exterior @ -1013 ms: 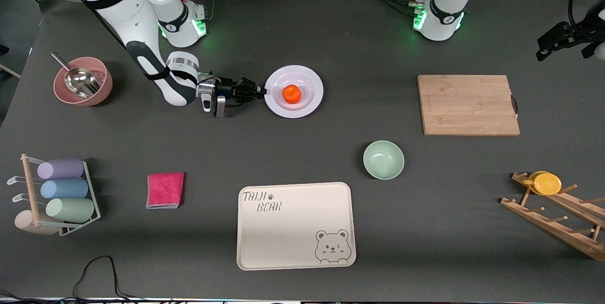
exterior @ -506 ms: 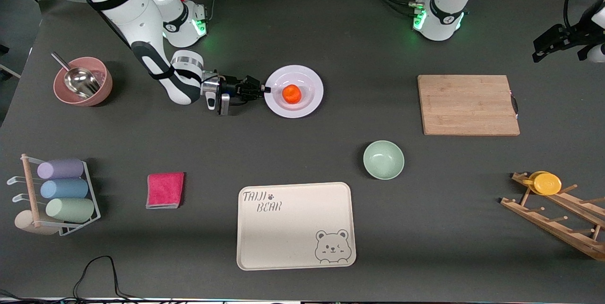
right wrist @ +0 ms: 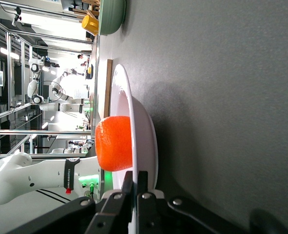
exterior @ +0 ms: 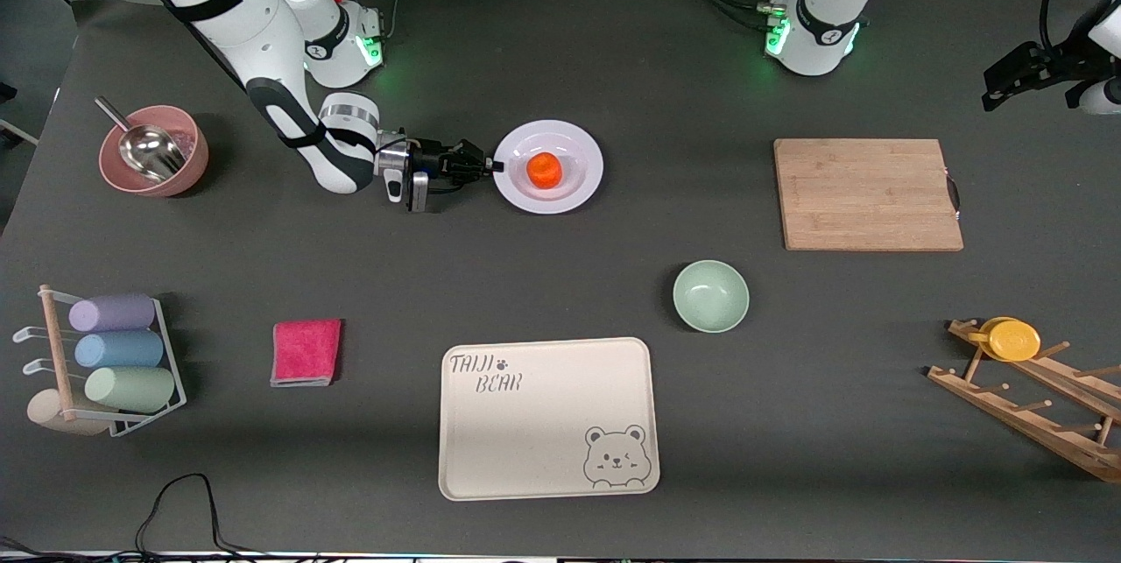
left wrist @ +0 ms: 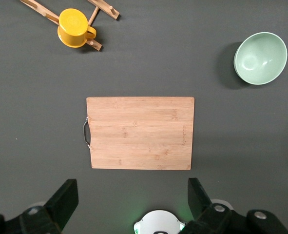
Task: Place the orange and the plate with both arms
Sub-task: 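Close the right gripper on the white plate's rim, then lift the plate with the right gripper and carry it over the bear tray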
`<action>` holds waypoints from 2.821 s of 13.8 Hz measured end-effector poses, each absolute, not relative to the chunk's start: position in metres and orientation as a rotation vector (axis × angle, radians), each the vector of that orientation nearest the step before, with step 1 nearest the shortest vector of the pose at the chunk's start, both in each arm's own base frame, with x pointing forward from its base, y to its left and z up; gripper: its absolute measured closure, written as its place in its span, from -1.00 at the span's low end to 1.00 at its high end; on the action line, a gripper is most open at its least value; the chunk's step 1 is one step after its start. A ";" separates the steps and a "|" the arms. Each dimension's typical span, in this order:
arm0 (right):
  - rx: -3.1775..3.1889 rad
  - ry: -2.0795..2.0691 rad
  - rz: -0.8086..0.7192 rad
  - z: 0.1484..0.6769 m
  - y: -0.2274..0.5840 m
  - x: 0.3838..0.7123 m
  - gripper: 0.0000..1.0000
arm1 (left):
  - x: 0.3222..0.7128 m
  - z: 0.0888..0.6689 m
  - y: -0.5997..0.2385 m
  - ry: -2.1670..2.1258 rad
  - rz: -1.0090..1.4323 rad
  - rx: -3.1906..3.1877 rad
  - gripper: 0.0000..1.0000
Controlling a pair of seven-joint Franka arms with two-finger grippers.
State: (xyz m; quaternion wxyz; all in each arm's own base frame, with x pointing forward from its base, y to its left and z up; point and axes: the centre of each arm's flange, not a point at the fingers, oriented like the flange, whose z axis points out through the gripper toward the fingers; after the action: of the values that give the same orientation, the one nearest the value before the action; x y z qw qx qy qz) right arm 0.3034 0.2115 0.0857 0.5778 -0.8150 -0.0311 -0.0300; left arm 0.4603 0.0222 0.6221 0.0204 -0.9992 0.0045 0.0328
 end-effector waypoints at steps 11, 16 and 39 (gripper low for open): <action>-1.729 0.154 -0.001 0.119 0.224 0.352 0.91 | 0.452 0.636 0.025 0.008 0.053 -3.105 -1.00; -1.660 0.174 -0.034 0.163 0.235 0.418 0.91 | 0.453 0.628 0.040 -0.035 0.080 -3.112 -1.00; -1.735 0.187 -0.143 0.097 0.177 0.711 0.91 | 0.453 0.626 0.037 -0.024 0.089 -3.111 -1.00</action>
State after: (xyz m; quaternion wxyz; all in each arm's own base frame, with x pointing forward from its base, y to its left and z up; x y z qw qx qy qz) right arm 0.7113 0.1773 0.0971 0.6406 -0.7609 0.0822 -0.0626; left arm 0.4532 0.0366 0.6256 0.0144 -0.9995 -0.0076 0.0285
